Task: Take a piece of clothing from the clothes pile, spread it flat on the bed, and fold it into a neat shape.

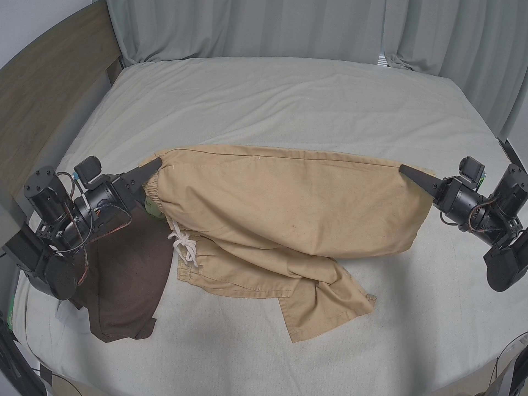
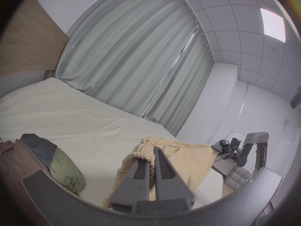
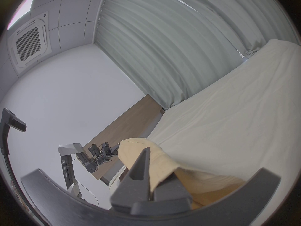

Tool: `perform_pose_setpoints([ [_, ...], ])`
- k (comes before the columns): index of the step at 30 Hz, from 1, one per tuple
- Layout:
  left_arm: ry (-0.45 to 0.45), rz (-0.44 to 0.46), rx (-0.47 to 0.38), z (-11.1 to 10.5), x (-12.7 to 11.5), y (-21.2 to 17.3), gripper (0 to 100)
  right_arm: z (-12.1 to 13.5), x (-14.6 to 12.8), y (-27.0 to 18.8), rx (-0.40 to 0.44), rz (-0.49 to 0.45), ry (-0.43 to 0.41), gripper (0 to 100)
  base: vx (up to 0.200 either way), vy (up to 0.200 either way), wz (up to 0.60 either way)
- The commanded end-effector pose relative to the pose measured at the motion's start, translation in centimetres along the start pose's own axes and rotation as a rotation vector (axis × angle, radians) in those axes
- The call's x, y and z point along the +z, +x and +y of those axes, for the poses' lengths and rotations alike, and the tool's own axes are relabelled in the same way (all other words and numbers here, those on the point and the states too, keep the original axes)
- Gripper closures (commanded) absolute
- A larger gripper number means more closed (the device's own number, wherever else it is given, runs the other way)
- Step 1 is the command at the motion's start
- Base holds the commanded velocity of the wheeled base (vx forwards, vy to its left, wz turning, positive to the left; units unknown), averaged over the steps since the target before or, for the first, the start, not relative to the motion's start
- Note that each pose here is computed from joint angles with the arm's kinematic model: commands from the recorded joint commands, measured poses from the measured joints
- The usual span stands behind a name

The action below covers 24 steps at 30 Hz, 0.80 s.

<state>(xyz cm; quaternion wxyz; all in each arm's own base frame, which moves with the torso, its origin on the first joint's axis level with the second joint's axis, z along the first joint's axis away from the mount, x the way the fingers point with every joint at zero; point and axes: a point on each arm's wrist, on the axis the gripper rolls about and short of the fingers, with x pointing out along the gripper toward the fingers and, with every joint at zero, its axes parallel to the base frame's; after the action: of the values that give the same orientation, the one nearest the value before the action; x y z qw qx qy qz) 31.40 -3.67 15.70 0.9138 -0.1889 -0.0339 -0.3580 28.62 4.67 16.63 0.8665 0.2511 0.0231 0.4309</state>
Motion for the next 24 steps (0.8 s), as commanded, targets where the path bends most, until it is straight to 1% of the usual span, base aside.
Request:
perform_pose_setpoints([
  [1,-0.005,0.009,-0.008,0.1,-0.1,0.0,100,-0.2,0.2,-0.1,-0.006,-0.005,-0.003,100,0.0,0.0,0.0],
  [24,-0.012,0.023,-0.003,0.9,-0.7,0.2,100,-1.1,1.2,-0.6,-0.035,-0.038,-0.027,100,0.0,0.0,0.0],
])
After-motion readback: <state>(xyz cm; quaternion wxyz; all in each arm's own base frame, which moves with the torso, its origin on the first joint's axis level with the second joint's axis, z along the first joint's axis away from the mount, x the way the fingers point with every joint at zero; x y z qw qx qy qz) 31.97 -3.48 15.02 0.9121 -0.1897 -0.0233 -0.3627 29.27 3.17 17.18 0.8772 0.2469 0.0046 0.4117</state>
